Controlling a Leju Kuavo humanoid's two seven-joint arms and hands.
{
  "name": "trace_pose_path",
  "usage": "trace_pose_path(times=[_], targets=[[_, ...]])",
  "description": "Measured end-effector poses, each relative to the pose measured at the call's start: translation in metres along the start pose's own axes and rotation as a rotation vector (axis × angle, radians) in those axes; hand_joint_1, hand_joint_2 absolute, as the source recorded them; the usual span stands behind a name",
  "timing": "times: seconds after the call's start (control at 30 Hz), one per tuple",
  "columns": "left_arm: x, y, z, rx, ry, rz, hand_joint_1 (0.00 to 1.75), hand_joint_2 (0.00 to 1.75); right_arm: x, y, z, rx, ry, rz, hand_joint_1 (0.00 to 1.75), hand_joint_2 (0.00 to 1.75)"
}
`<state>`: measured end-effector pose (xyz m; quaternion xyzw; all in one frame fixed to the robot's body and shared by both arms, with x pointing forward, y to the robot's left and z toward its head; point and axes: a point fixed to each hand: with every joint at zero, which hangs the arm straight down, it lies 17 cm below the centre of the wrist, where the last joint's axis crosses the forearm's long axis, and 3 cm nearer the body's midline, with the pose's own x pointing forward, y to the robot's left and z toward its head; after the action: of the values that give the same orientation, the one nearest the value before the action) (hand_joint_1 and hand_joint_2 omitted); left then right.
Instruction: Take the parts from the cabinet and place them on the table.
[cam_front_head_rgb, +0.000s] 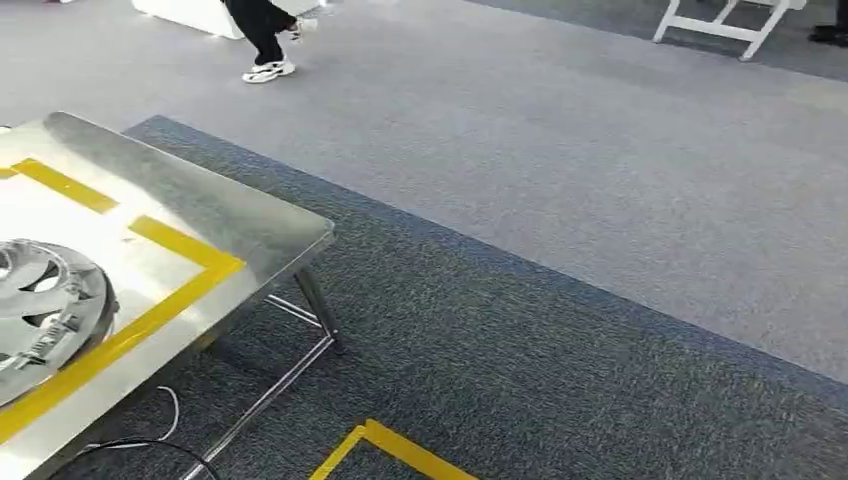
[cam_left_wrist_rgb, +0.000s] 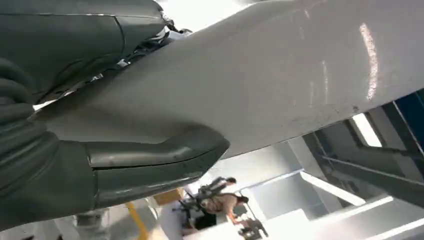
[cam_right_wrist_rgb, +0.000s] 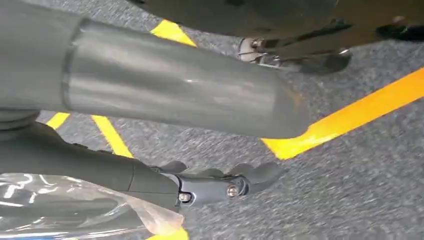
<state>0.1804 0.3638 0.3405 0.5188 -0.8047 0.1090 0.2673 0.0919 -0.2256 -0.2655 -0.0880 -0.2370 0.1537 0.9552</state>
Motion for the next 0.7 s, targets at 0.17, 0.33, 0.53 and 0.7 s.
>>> trace_pose_path(times=[0.17, 0.33, 0.53, 0.7], targets=[[-0.0006, 0.0017, -0.0013, 0.004, -0.005, -0.013, 1.75, 1.75, 0.0052, 0.008, 0.0013, 0.043, -0.029, 0.004, 0.0, 0.0], [0.0005, 0.0036, -0.0028, 0.006, -0.013, -0.021, 1.75, 1.75, 0.0037, 0.0065, 0.0013, 0.053, -0.033, 0.002, 0.0, 0.0], [-0.003, 0.0033, -0.0019, -0.009, -0.021, -0.044, 1.75, 1.75, 0.0003, 0.0067, 0.0024, 0.054, -0.029, 0.004, 0.0, 0.0], [-0.0021, 0.0004, 0.0023, -0.037, -0.03, -0.07, 1.75, 1.75, 0.0003, 0.0071, 0.0027, 0.056, -0.034, 0.01, 0.0, 0.0]])
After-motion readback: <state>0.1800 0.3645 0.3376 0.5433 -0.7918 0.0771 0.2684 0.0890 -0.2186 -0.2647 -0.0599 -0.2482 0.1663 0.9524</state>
